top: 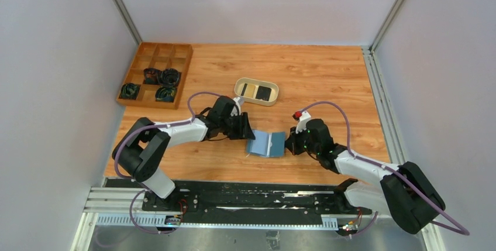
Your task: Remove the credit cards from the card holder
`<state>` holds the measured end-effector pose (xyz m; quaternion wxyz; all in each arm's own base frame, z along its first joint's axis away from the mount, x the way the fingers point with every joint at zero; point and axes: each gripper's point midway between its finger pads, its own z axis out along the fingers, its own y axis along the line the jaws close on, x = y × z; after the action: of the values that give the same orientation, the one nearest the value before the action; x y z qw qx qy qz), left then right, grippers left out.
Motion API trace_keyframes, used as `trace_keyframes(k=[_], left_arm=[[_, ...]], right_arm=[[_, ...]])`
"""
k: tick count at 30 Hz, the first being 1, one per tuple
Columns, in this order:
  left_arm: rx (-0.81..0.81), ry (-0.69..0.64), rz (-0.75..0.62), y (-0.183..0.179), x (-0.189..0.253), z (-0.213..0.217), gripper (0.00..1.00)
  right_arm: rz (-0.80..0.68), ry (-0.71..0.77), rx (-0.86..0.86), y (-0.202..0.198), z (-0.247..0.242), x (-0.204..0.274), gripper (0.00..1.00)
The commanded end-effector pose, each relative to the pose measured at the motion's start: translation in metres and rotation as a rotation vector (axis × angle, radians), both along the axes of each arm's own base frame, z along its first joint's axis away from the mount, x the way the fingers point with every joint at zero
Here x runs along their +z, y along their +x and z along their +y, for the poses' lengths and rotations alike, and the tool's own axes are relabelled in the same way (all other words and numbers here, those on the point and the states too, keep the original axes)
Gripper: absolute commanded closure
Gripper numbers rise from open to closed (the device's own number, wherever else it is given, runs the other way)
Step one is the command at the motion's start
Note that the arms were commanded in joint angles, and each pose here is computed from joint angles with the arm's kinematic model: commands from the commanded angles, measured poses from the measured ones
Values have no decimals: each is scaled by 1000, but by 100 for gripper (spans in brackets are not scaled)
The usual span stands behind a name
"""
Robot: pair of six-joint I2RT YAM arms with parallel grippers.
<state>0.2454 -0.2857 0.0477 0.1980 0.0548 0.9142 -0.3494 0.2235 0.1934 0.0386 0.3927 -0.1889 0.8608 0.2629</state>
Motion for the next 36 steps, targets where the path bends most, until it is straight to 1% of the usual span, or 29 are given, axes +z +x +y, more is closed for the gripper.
trace_keyframes(k=[1, 5, 10, 16, 17, 20, 22, 32, 36], left_arm=[[19, -6, 34, -5, -8, -1, 52], [50, 8, 33, -3, -11, 2, 53], [60, 1, 33, -2, -8, 2, 62], [80, -49, 29, -3, 1, -1, 65], [82, -54, 33, -3, 1, -2, 67], [90, -68, 44, -4, 1, -3, 77], [98, -70, 48, -5, 0, -2, 80], [122, -88, 25, -4, 10, 1, 77], [132, -87, 17, -4, 12, 2, 66]], right_arm=[[-26, 0, 12, 4, -1, 4, 100], [-26, -5, 14, 3, -3, 2, 100], [-28, -3, 16, 3, -3, 2, 100], [-31, 3, 19, 3, -2, 4, 100], [-30, 2, 19, 2, -2, 3, 100], [-33, 4, 17, 2, -3, 4, 100], [-34, 6, 18, 2, -3, 4, 100], [-33, 10, 25, 1, -2, 4, 100], [-30, 10, 23, 1, -2, 4, 100]])
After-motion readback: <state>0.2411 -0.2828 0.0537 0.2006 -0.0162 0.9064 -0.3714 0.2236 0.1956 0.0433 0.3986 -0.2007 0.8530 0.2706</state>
